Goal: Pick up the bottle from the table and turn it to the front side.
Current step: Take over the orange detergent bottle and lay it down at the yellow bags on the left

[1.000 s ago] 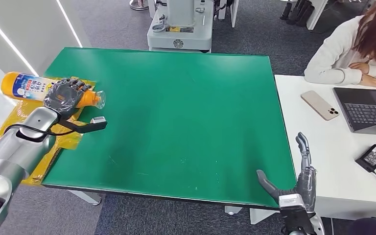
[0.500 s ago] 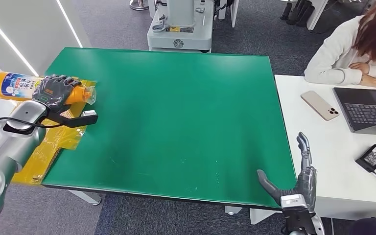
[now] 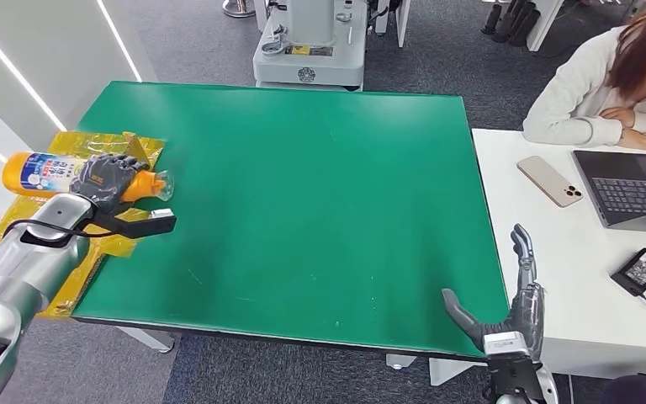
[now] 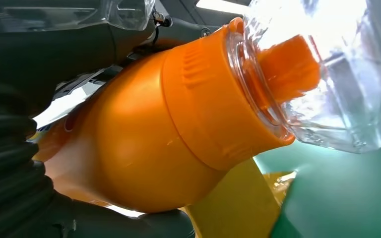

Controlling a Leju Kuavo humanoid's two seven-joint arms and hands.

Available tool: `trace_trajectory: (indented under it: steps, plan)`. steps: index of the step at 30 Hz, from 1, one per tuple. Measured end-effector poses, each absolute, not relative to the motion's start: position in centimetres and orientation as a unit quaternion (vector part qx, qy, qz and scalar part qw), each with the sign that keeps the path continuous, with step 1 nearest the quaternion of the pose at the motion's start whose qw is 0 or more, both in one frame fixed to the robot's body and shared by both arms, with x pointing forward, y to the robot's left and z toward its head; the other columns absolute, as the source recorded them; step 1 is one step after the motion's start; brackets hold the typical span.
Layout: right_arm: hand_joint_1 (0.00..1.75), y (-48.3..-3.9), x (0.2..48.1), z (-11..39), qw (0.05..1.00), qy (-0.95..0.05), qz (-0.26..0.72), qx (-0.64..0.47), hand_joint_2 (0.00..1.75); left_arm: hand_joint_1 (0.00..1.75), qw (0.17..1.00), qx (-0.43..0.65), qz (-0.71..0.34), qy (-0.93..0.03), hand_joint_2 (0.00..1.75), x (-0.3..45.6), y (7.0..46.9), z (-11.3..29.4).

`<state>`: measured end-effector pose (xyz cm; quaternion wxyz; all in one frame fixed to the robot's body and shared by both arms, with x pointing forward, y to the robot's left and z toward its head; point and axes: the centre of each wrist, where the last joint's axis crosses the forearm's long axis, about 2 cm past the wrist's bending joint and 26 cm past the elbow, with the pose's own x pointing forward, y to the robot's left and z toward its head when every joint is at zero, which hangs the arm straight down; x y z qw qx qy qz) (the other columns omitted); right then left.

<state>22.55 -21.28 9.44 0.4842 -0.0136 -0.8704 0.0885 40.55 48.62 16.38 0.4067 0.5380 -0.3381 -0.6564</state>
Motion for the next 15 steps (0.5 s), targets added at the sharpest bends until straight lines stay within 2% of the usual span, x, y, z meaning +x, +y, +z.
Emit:
trace_trajectory:
  steps: [15]
  plan:
    - [0.00, -21.3, 22.9, 9.8, 0.485, -0.870, 0.091, -0.016, 1.75, 1.75, 0.420, 0.488, -0.685, -0.341, 1.75, 39.6, 44.8, 12.4]
